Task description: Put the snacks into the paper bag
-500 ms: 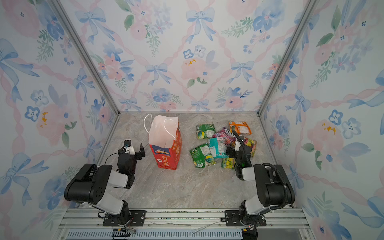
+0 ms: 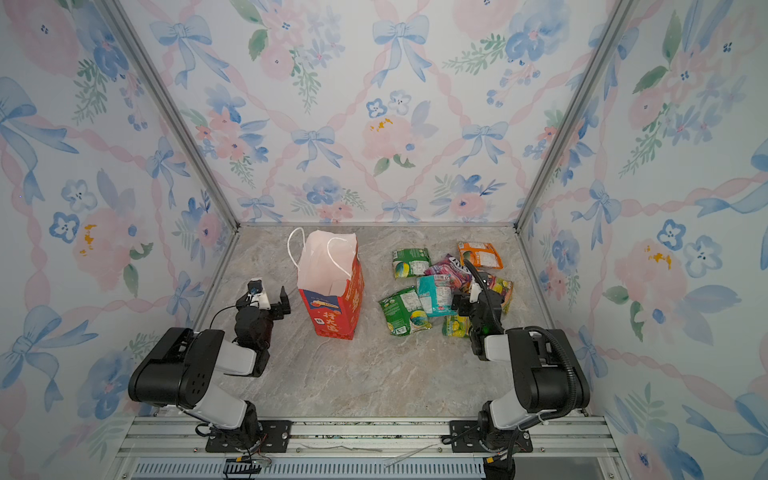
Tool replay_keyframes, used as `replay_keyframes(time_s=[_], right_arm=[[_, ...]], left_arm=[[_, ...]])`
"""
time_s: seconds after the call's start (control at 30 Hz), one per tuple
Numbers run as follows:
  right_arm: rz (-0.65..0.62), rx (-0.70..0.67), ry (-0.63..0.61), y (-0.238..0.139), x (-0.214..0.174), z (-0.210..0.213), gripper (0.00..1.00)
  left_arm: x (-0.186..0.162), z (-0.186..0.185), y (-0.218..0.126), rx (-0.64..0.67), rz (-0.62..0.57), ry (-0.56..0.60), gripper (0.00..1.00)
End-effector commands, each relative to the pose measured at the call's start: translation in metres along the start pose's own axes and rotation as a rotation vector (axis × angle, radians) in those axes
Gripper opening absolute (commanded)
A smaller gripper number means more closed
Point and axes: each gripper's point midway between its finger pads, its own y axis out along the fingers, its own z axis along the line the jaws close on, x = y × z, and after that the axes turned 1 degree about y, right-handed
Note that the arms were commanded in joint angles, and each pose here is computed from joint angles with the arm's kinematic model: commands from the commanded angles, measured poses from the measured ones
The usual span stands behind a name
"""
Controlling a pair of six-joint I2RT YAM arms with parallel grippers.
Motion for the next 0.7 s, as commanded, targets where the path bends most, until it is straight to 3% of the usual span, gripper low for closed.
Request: replay_keyframes(time_s=[0.0,0.67], right_arm=[[-0.024,-0.007,-0.004,0.003,0.009,0.002,0.96],[-0.024,-0.010,-0.007,0.003,0.008,0.002,0.96]], left_arm=[[-0.002,-0.002,0.002,-0.013,0.006,0.000,0.98],[0.004,0.013,-0.011,0.056,-0.045,-0.035,0.98]])
